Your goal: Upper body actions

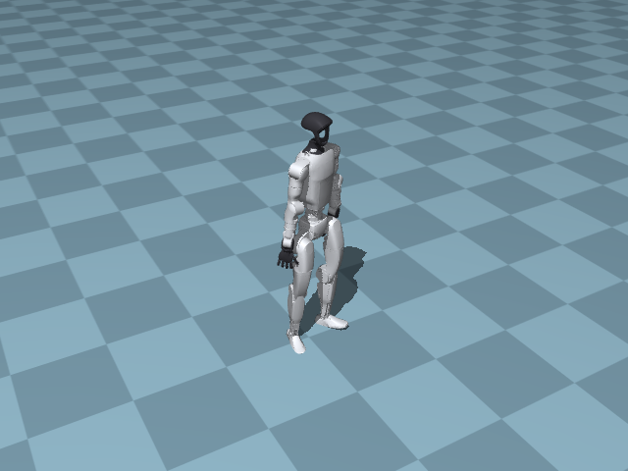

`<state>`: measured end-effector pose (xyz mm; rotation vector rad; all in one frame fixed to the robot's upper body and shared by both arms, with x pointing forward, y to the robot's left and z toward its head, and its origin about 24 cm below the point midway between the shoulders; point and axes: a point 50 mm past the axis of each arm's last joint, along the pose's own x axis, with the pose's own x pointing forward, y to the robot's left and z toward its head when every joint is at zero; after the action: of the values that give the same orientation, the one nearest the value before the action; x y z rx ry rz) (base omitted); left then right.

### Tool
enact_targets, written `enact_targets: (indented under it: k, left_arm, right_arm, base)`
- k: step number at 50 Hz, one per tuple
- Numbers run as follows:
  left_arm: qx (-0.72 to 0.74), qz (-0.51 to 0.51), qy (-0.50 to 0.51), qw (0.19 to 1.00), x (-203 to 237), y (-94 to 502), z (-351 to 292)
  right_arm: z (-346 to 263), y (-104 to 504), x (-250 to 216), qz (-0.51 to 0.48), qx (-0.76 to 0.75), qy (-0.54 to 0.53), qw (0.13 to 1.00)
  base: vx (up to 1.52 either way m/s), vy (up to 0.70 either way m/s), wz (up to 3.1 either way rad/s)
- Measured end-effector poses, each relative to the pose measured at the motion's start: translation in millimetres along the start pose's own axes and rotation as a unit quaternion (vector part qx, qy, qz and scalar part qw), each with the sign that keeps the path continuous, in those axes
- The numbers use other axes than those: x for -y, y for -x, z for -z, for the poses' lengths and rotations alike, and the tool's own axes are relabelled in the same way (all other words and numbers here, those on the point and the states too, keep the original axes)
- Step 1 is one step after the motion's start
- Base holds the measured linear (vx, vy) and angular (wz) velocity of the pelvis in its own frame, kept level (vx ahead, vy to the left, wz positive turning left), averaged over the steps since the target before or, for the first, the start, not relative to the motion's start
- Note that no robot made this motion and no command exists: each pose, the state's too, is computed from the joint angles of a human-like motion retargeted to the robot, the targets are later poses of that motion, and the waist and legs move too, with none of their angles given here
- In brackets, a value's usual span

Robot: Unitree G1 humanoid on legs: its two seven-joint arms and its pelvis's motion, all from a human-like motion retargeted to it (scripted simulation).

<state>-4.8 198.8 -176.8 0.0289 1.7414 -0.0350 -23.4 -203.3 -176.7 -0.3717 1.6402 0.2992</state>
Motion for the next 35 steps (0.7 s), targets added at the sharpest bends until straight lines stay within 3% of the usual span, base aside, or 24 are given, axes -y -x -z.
enact_targets:
  k: [35]
  left_arm:
    - [0.027,0.018,-0.037,0.999,8,2,-22]
  right_arm:
    - [-7,1,6,0.003,0.003,-0.015,1.0]
  base:
    - [-0.04,-0.07,-0.4]
